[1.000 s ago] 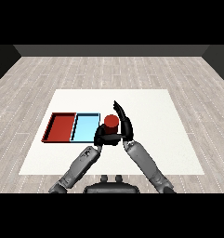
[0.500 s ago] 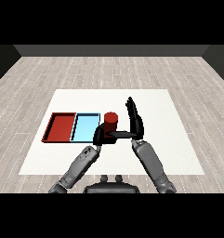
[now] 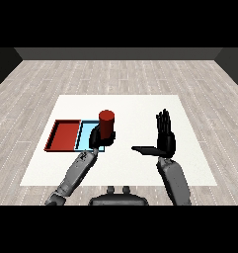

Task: Pick the red can and put it in the red box

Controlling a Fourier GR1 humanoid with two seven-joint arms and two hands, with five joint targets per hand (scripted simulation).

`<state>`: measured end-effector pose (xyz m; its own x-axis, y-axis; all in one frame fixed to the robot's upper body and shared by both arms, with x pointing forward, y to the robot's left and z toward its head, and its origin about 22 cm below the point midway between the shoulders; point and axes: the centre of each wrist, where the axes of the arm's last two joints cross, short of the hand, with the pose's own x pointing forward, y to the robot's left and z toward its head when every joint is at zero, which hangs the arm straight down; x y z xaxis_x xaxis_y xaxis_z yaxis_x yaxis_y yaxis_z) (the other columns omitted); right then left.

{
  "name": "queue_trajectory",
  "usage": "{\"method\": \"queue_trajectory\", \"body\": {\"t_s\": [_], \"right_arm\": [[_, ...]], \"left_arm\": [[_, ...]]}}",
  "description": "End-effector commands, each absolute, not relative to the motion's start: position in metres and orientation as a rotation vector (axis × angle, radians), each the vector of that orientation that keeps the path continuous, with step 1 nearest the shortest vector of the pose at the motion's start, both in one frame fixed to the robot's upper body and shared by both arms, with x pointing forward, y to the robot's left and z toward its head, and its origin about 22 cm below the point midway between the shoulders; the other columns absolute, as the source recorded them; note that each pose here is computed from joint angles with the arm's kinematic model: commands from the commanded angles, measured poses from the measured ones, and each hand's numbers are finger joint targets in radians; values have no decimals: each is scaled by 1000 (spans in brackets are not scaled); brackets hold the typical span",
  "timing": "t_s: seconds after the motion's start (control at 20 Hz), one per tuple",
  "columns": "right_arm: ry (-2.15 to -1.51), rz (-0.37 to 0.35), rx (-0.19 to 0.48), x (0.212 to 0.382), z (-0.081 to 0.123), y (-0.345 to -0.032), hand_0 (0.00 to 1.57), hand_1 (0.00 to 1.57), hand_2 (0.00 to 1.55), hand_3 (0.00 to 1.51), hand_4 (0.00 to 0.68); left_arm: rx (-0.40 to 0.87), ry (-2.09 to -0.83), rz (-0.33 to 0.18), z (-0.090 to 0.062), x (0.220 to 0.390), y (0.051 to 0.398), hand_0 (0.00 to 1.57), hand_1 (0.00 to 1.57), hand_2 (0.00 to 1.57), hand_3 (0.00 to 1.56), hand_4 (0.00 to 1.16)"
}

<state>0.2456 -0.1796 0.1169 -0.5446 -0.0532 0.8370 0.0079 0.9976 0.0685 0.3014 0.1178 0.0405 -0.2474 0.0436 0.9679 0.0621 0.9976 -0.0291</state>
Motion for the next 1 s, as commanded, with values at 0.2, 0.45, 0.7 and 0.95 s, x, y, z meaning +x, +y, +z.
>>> {"method": "queue_trajectory", "body": {"t_s": [0.2, 0.45, 0.7, 0.95], "right_arm": [[-2073, -139, -131, 205, 79, -244, 0, 0, 0, 0, 0], [-2059, -127, -139, 212, 70, -248, 0, 0, 0, 0, 0], [-2030, -151, -145, 210, 73, -262, 0, 0, 0, 0, 0], [-2041, -129, -90, 232, 73, -263, 0, 0, 0, 0, 0]], "left_arm": [[171, -1803, -13, 52, 326, 190, 1571, 1571, 1571, 1464, 1121], [417, -1685, -42, 58, 335, 286, 1571, 1571, 1568, 1476, 1128], [595, -1533, -4, 50, 350, 338, 1571, 1571, 1562, 1485, 1137], [774, -1415, -23, 28, 343, 387, 1571, 1571, 1563, 1489, 1083]]}}
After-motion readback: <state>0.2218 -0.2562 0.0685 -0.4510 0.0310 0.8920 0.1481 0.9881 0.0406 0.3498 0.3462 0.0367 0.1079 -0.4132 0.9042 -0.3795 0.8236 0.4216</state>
